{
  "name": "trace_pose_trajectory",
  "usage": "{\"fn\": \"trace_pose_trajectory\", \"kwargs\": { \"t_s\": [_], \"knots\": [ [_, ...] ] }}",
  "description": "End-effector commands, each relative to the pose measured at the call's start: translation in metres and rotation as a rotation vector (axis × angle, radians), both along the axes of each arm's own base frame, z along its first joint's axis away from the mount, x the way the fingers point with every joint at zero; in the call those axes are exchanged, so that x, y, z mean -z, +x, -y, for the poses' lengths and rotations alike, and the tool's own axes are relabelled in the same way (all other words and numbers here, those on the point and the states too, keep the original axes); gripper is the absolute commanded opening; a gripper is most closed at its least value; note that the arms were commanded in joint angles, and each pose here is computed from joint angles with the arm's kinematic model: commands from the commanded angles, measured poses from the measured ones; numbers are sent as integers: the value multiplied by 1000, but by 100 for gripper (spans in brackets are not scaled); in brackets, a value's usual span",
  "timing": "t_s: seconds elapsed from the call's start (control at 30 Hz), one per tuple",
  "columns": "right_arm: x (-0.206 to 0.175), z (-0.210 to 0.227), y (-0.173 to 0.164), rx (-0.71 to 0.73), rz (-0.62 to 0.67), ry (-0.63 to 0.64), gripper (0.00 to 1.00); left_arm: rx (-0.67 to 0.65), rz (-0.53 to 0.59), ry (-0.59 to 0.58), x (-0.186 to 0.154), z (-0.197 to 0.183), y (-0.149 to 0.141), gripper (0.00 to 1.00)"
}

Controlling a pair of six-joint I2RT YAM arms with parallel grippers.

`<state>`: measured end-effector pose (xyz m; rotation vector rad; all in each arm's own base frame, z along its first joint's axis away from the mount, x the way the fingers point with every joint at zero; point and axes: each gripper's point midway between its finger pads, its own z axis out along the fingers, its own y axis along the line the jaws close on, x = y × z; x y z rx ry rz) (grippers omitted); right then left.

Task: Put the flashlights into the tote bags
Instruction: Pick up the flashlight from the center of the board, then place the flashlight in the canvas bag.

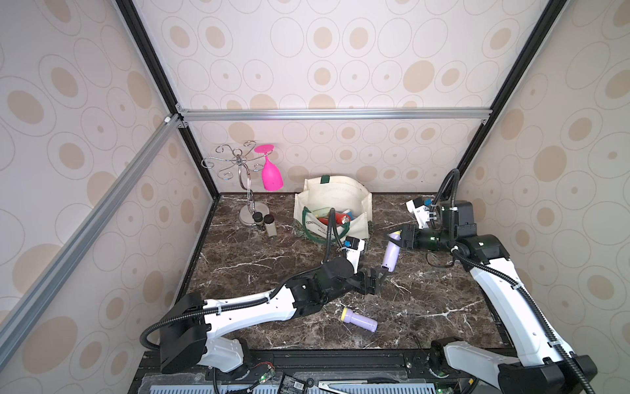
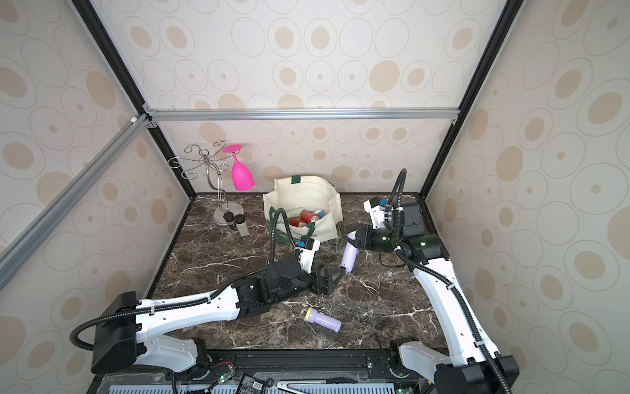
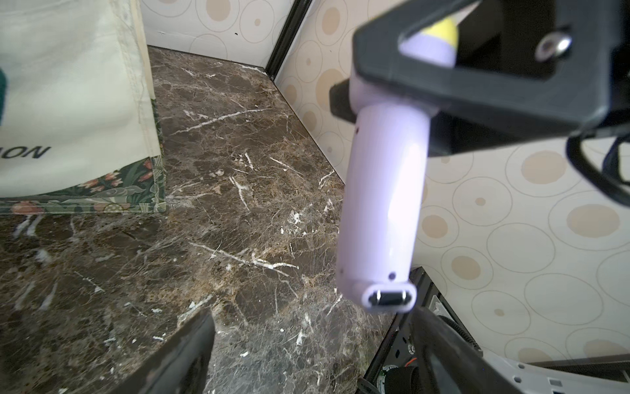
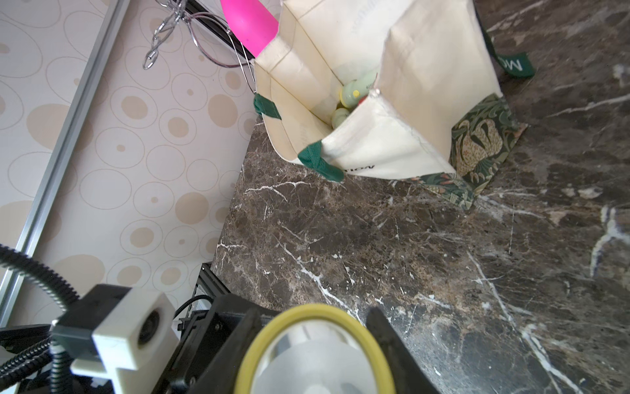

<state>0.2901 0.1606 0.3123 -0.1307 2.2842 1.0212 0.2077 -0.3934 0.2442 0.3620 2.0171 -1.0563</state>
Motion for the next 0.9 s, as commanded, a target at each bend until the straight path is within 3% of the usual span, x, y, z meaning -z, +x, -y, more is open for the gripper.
{"fn": "trace_pose_trajectory", "kwargs": {
  "t_s": [0.0,0.33,0.67,0.87],
  "knots": [
    [-22,-7,14,5,63,-23,0,-18,-11,42,12,-15,-5,90],
    [-58,-47,65,22,107,-72,0,-108,-109,132,57,-52,-11,90],
    [-66,-82,130,71,148,-115,0,-122,-153,172,81,-65,-19,90],
    [-48,-97,172,94,150,-183,0,-129,-164,185,87,-69,-20,90]
  ]
}}
